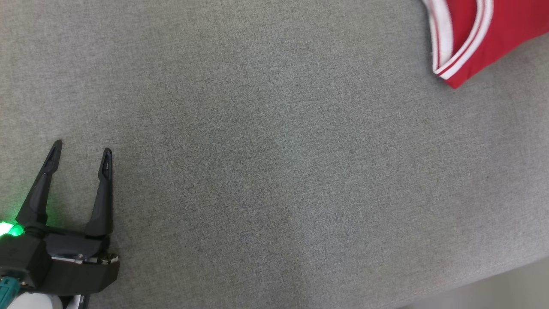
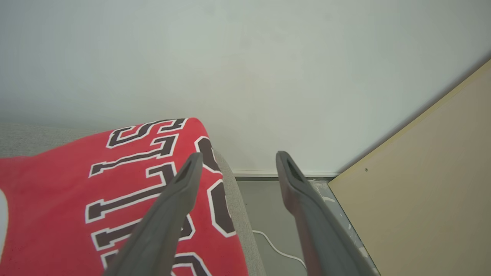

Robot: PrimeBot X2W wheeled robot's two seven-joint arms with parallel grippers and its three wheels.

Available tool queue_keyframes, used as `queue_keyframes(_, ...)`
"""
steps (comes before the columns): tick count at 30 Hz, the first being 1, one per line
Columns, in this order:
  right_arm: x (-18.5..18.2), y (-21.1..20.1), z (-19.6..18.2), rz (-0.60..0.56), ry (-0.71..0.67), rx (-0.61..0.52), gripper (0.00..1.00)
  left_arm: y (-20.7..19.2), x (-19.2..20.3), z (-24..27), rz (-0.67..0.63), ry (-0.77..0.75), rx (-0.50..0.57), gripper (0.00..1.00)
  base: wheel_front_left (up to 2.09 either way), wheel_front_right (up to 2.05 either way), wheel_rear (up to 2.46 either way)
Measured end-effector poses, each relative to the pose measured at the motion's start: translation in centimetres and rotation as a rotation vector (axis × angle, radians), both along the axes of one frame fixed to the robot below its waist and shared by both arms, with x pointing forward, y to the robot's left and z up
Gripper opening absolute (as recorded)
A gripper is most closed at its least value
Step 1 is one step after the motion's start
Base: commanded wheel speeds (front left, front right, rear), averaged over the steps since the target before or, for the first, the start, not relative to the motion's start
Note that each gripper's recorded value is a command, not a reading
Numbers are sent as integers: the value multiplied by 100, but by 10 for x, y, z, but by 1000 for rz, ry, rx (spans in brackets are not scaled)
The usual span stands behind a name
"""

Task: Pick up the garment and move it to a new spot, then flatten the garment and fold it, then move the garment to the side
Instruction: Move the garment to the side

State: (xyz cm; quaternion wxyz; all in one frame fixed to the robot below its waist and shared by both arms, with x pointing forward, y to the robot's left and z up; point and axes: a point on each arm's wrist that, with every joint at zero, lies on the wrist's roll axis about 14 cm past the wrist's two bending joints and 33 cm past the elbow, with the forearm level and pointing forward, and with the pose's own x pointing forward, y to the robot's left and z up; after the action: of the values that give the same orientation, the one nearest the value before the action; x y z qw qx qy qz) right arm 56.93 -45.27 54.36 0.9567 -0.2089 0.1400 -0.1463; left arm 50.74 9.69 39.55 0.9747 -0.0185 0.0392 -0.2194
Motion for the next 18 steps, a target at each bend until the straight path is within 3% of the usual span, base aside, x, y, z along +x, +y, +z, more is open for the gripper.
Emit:
queue_keyframes(10,2,8,24,34,-86,-13,100,4,-3,10,29,-13,-4,100,0,0,0)
queue_keyframes(18,-5,46,43,135,-193,34,100,23,-22,23,111,-1,-13,100,0,0,0)
